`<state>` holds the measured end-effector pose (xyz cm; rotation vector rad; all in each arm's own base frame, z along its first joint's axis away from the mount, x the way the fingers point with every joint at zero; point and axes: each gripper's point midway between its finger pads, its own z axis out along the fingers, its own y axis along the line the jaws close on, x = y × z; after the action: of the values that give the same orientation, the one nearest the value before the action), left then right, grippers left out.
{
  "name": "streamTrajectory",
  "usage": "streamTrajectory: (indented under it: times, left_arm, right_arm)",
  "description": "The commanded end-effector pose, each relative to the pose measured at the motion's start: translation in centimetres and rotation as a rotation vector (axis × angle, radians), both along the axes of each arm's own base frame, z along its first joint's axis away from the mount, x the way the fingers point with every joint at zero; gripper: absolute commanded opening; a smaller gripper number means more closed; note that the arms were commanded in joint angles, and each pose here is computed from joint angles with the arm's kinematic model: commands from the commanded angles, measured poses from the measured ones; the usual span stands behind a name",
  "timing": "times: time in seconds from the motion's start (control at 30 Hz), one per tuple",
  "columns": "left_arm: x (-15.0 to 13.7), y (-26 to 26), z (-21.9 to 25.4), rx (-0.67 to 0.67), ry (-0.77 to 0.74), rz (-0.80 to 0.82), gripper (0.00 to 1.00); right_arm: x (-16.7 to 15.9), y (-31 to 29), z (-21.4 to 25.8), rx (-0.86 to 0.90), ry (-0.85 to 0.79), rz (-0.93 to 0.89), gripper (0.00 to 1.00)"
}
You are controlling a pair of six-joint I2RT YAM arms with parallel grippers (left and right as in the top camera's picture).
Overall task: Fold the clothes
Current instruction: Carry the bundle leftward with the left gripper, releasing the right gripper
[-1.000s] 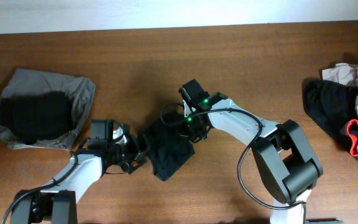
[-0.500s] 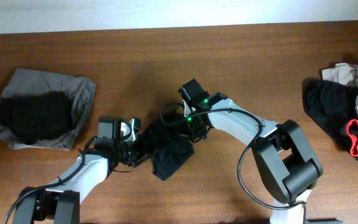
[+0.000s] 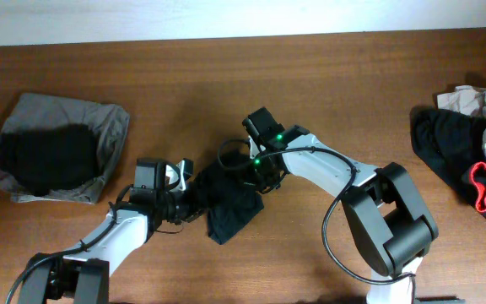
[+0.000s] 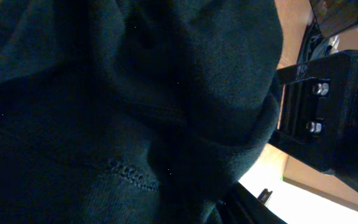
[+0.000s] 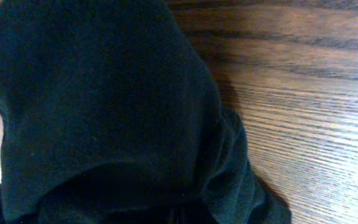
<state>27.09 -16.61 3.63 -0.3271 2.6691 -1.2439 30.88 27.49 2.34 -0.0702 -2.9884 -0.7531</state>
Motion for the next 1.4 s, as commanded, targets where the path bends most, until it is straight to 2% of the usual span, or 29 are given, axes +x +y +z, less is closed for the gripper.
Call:
streamTrajectory:
  times: [0.0, 0.03, 0.07, 0.23, 0.4, 0.5, 0.73, 0.77, 0.83, 0.97, 1.13, 1.2, 1.27, 1.33, 1.37]
  left_arm:
    - [-0.7, -0.1, -0.5, -0.004, 0.032, -0.014, 0.54]
    - [-0.8, 0.0, -0.6, -0.004, 0.041, -0.01, 0.65]
    - [-1.1, 0.0, -0.6, -0.006, 0.059, -0.007, 0.71]
    - [-2.2, 1.4, -1.4, 0.0, 0.168, 0.044, 0.87]
    - [-1.9, 2.0, -1.9, 0.039, 0.165, 0.067, 0.87]
    - [-1.5, 1.1, -2.0, 0.045, 0.122, 0.038, 0.87]
    - [-1.0, 0.0, -2.8, 0.048, 0.147, -0.004, 0.87]
    - [-0.9, -0.3, -2.6, 0.032, 0.141, -0.026, 0.86]
    - [-0.4, -0.3, -2.0, 0.02, 0.114, -0.054, 0.79]
    - [-0.1, 0.1, -1.8, 0.044, 0.106, -0.064, 0.83]
    - [-0.7, -0.1, -2.3, 0.063, 0.135, -0.075, 0.84]
    - [-0.7, -0.2, -2.5, 0.062, 0.14, -0.069, 0.73]
    - [-0.5, -0.2, -2.6, 0.058, 0.144, -0.062, 0.53]
    - [-0.4, -0.4, -2.6, 0.053, 0.133, -0.068, 0.38]
    - [-0.3, -0.6, -2.5, 0.052, 0.123, -0.075, 0.35]
  right_arm:
    - [-0.6, 0.7, -0.6, 0.008, 0.025, 0.018, 0.04]
    - [-0.6, 0.7, -0.6, 0.008, 0.026, 0.018, 0.04]
    - [-0.7, 0.7, -0.6, 0.007, 0.028, 0.018, 0.04]
    - [-0.7, 0.6, -0.7, 0.005, 0.031, 0.018, 0.04]
    - [-0.8, 1.2, -0.3, 0.041, 0.039, 0.026, 0.04]
    - [-0.7, 1.3, -0.3, 0.046, 0.034, 0.027, 0.04]
    - [-0.8, 1.5, -0.1, 0.06, 0.038, 0.03, 0.04]
    - [-0.8, 1.5, -0.1, 0.06, 0.039, 0.03, 0.04]
    - [-0.8, 1.5, -0.1, 0.059, 0.041, 0.03, 0.04]
    - [-0.8, 1.5, -0.1, 0.059, 0.04, 0.03, 0.04]
    - [-0.8, 1.5, -0.1, 0.062, 0.037, 0.03, 0.04]
    - [-0.8, 1.5, -0.1, 0.062, 0.038, 0.03, 0.04]
    - [-0.9, 1.7, 0.0, 0.073, 0.043, 0.034, 0.04]
    - [-1.0, 1.9, 0.1, 0.085, 0.048, 0.037, 0.04]
    - [-1.0, 1.9, 0.1, 0.085, 0.048, 0.037, 0.04]
